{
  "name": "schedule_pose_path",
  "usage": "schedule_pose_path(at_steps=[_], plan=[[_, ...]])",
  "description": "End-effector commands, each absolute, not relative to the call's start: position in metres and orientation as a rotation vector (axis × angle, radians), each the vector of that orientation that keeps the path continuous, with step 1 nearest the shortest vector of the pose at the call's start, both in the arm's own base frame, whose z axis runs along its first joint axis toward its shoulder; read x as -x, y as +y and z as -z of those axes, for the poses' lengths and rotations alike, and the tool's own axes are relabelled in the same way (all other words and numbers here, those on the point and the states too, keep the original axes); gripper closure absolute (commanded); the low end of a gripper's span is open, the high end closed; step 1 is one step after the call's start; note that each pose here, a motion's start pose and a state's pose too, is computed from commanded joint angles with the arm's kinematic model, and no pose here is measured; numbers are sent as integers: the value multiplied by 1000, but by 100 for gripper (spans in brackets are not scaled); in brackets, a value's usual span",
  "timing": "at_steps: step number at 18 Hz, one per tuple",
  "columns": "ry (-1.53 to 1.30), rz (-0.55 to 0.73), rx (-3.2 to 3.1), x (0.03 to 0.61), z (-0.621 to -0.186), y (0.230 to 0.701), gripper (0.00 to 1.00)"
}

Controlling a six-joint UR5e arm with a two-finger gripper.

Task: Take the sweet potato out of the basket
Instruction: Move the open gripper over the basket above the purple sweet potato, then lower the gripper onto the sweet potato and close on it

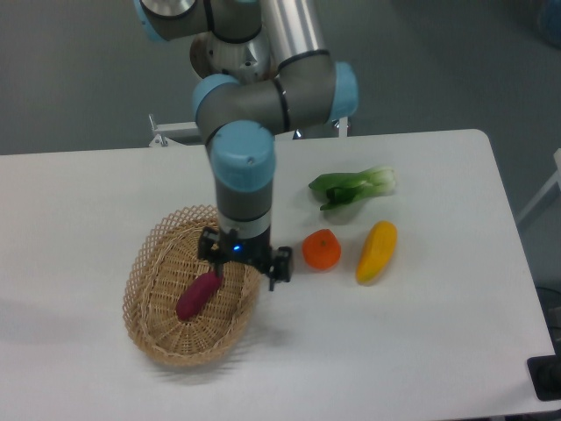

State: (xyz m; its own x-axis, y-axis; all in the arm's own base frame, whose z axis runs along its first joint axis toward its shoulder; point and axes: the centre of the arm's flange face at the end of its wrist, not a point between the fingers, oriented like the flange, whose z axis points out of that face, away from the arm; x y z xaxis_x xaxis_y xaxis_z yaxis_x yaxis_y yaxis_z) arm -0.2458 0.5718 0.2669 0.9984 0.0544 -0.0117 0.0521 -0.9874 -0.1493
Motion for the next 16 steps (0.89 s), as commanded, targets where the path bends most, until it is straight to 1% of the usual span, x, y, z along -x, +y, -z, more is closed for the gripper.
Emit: schedule_pose_path(at_steps=[3,8,12,16], plan=[[-39,-20,2994,228,-264,579,0],[-16,10,3023,206,-243,580,0],[12,-49,3019,194,-231,587,0],[19,-43,3033,194,-219,589,0]])
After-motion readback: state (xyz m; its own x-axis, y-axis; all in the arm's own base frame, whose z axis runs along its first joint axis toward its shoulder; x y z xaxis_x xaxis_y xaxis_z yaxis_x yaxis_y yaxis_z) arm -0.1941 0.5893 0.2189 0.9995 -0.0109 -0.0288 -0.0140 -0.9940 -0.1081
